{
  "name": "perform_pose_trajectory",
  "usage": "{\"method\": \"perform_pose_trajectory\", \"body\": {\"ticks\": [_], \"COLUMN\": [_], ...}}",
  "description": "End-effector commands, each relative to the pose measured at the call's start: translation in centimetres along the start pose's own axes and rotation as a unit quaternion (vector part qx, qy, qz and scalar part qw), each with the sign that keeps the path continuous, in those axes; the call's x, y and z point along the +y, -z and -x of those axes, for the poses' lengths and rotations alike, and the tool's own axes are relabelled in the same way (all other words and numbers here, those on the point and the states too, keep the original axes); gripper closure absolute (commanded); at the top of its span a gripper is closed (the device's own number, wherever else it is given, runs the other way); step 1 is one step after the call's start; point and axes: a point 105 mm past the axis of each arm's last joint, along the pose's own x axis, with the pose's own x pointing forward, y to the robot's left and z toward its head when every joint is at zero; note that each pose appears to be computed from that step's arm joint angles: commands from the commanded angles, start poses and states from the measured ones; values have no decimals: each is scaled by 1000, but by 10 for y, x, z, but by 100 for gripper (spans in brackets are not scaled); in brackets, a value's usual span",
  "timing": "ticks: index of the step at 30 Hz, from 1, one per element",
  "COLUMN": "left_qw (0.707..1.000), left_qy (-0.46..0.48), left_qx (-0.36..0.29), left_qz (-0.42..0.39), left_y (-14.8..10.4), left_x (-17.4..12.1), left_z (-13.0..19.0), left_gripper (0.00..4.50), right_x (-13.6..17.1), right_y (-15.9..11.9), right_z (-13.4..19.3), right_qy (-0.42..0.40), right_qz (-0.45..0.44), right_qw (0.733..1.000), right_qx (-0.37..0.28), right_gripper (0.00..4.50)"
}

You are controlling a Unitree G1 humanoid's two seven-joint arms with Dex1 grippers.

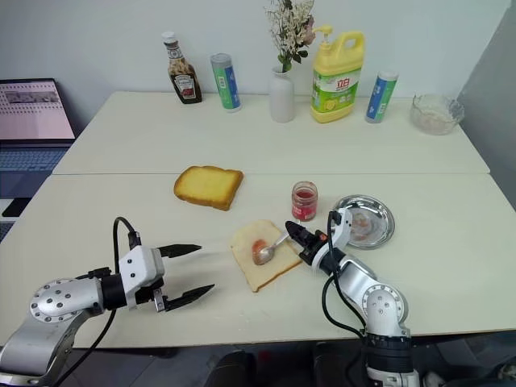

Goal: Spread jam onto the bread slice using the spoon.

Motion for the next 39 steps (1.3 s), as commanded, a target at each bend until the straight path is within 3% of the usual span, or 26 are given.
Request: {"method": "perform_pose_trajectory", "body": {"ticks": [1, 14, 23, 28, 39], "left_qw": [1000, 1000, 1000, 1000, 1000], "left_qy": [-2, 3, 7, 8, 11], "left_qx": [-4, -3, -7, -9, -14], "left_qz": [-17, -14, -16, -18, -20], "left_y": [-6, -3, 0, 0, -5], "left_x": [2, -1, -3, -4, -3], "left_z": [7, 10, 7, 6, 3], "left_gripper": [0, 0, 0, 0, 0], "right_x": [6, 2, 12, -4, -1], "right_y": [-10, -18, 10, 9, -24], "right_z": [1, -36, -11, 10, -7], "right_qy": [-7, 23, -21, -4, 5], "right_qz": [-26, -110, -81, -63, -108], "right_qw": [999, 992, 996, 997, 993], "right_qx": [-23, -63, 26, 38, -47], "right_gripper": [446, 446, 446, 446, 446]}}
